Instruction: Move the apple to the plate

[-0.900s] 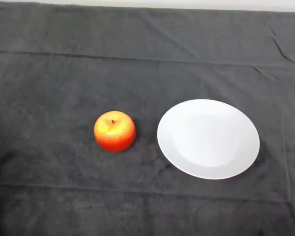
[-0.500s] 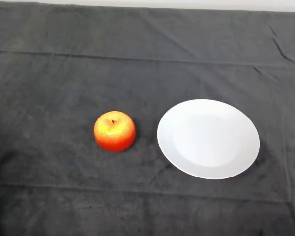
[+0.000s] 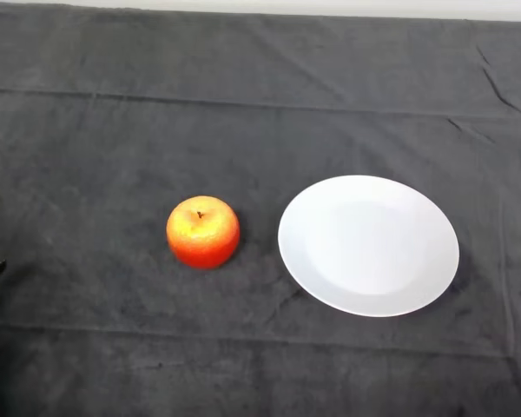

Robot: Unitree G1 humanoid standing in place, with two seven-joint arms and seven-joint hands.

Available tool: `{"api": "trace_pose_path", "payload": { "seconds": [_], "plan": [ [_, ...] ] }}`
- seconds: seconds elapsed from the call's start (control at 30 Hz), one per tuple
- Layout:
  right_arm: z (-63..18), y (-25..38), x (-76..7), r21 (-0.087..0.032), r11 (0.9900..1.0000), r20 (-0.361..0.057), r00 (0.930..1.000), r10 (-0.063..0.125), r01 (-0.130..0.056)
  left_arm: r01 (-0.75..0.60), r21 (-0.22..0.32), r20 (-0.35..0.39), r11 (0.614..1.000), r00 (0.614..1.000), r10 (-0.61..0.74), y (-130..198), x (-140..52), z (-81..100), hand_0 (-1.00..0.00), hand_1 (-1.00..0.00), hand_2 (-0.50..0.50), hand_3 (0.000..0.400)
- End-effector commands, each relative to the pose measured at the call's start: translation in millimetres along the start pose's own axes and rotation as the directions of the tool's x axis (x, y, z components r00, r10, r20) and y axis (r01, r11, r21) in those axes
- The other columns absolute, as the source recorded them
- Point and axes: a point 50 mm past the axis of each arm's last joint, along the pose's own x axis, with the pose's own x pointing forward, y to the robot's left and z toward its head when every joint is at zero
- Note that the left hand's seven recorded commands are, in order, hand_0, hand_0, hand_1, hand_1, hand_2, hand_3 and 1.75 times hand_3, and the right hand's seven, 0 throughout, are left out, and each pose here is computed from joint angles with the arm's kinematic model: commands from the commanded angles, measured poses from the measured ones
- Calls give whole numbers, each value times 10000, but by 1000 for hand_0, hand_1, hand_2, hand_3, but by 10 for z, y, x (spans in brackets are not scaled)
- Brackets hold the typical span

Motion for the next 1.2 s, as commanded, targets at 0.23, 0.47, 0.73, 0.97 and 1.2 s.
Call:
{"api": "trace_pose_path", "payload": {
  "seconds": [0.23, 0.47, 0.73, 0.97, 1.2],
  "plan": [
    [61, 14, 4, 103, 9998, 378, 9992, 149, -153, 1070, -197, 1001, 9941, 9895, -1046, -261, 7, 210, 0, 0, 0, 0],
    [60, 14, 4, 98, 9998, 376, 9992, 149, -153, 2118, -272, 1727, 9769, 9636, -2041, -501, -91, 383, 0, 0, 0, 0],
    [60, 15, 3, 82, 9999, 371, 9992, 149, -152, 3479, -162, 2604, 9374, 9066, -3320, -747, -289, 609, 0, 0, 0, 0],
    [59, 16, 3, 64, 9999, 365, 9992, 147, -149, 4672, 182, 2928, 8840, 8429, -4515, -983, -556, 702, 0, 0, 0, 0],
    [59, 17, 2, 47, 9999, 359, 9993, 144, -146, 5655, 572, 2826, 8228, 7813, -5566, -1116, -710, 704, 0, 0, 0, 0]
  ]
}}
